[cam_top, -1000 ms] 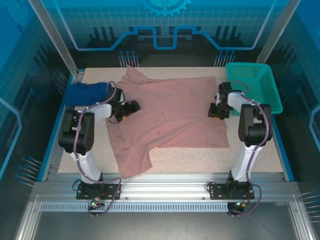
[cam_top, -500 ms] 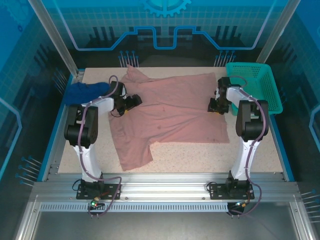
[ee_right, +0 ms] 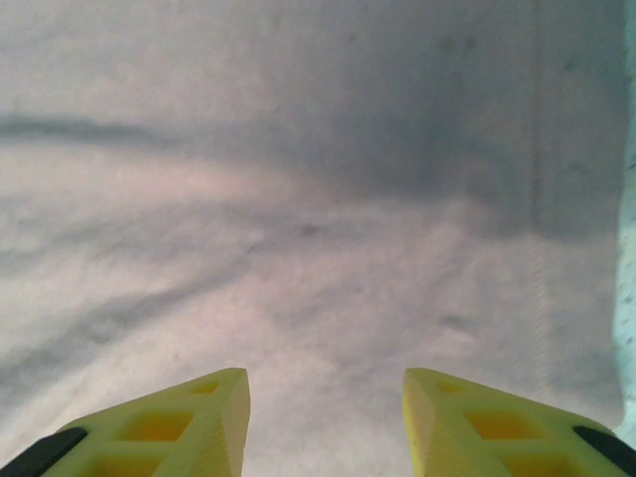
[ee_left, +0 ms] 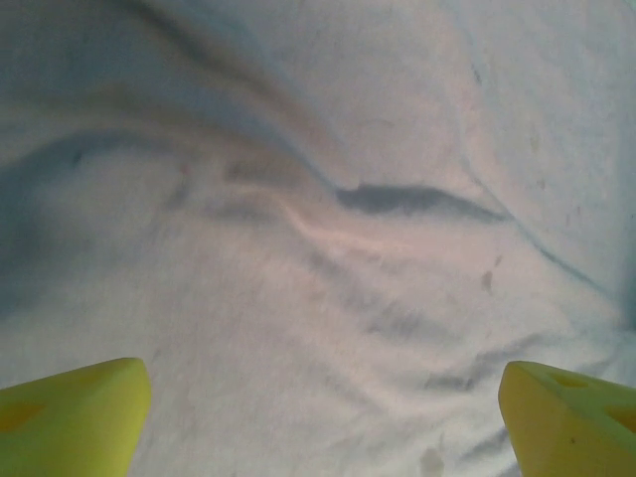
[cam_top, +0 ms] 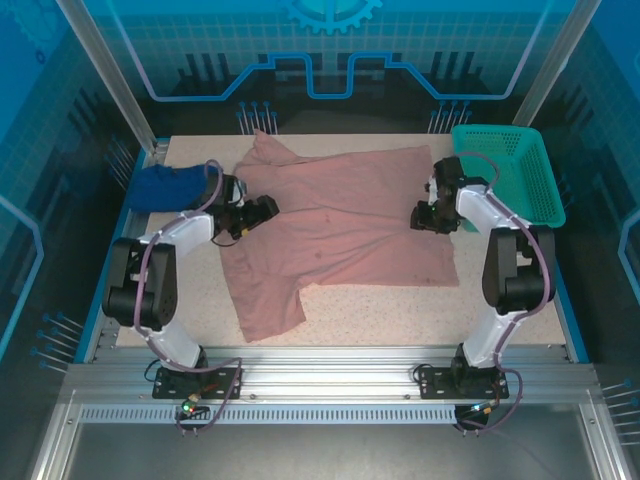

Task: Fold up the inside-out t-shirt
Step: Move the T-shirt to the center of the table.

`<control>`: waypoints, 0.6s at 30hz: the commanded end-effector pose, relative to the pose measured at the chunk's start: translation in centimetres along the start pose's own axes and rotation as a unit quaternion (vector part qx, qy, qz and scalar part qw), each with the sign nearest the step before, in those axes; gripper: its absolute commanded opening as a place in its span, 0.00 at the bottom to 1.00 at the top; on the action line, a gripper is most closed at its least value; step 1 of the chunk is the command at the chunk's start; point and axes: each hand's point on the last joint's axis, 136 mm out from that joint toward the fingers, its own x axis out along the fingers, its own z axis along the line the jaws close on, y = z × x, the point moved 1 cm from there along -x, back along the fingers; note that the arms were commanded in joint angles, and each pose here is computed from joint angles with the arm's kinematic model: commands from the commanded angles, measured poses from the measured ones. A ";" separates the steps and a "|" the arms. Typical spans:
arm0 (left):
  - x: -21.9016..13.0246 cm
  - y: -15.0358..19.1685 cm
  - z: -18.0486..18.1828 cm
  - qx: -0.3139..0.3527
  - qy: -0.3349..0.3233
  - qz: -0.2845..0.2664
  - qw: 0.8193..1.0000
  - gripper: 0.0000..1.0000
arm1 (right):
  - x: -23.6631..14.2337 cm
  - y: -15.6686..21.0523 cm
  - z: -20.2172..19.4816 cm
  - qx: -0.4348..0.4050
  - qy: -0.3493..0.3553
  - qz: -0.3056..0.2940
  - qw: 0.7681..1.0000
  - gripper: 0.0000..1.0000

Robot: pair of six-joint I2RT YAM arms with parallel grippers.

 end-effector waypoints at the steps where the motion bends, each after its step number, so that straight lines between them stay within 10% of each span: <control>1: -0.1 3.0 1.6 -0.026 -0.007 0.030 0.999 0.92 | 1.0 2.9 1.4 0.008 -0.029 0.037 0.999 0.45; 18: -1.1 12.2 6.3 -0.038 -0.085 0.107 0.990 0.92 | 4.2 12.1 -0.7 0.034 0.013 0.168 0.985 0.41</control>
